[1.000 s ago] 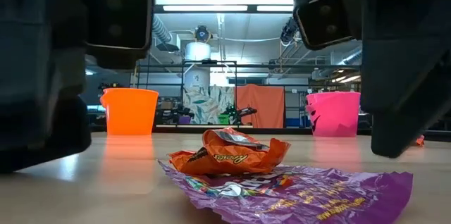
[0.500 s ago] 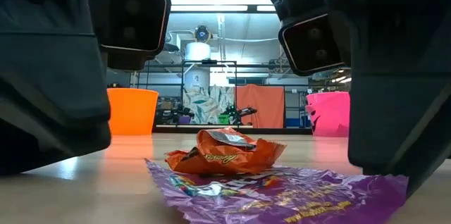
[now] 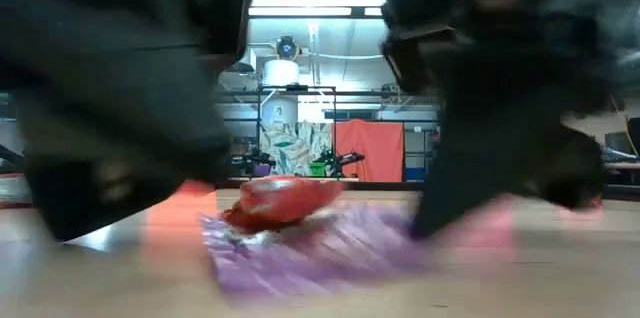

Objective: Sort candy by brand, put in halloween buckets
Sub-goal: Put the purple candy into the pink bucket

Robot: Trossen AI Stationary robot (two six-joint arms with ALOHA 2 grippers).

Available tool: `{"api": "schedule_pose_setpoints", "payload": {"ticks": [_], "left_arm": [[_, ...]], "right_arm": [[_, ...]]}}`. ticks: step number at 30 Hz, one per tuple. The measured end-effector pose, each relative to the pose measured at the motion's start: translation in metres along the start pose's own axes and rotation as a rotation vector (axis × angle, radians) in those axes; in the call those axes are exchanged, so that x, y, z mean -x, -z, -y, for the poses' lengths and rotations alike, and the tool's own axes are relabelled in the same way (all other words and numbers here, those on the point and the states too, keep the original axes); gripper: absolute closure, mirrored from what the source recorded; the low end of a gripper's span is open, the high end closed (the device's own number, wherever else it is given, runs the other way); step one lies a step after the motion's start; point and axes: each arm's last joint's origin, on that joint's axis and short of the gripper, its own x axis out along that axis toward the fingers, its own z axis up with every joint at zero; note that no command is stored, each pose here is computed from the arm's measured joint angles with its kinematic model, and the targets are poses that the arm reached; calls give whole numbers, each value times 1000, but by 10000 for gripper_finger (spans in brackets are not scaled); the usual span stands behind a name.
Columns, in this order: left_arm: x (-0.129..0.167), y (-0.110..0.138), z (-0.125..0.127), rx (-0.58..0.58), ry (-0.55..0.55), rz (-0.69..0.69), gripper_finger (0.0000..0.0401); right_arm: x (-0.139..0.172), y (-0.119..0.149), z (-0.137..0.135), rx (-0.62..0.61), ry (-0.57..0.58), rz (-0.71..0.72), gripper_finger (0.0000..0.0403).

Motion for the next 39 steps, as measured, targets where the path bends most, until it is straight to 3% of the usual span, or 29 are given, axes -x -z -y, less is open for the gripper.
{"api": "schedule_pose_setpoints", "payload": {"ticks": [4,11,16,21,33,39], "left_arm": [[16,-14,18,-22,28,97,364],[43,-34,43,-65,76,189,364],[54,-47,47,-71,69,209,364],[64,-60,50,-148,36,288,364],[114,-106,30,-144,-294,379,364],[134,-138,12,-139,-394,397,364]], "right_arm": [[26,-6,-11,1,-3,60,399],[85,-17,-16,26,89,118,401],[137,-27,-7,74,210,175,402],[183,-42,15,82,367,213,402],[260,-80,66,49,642,341,402],[290,-110,96,63,777,392,402]]}}
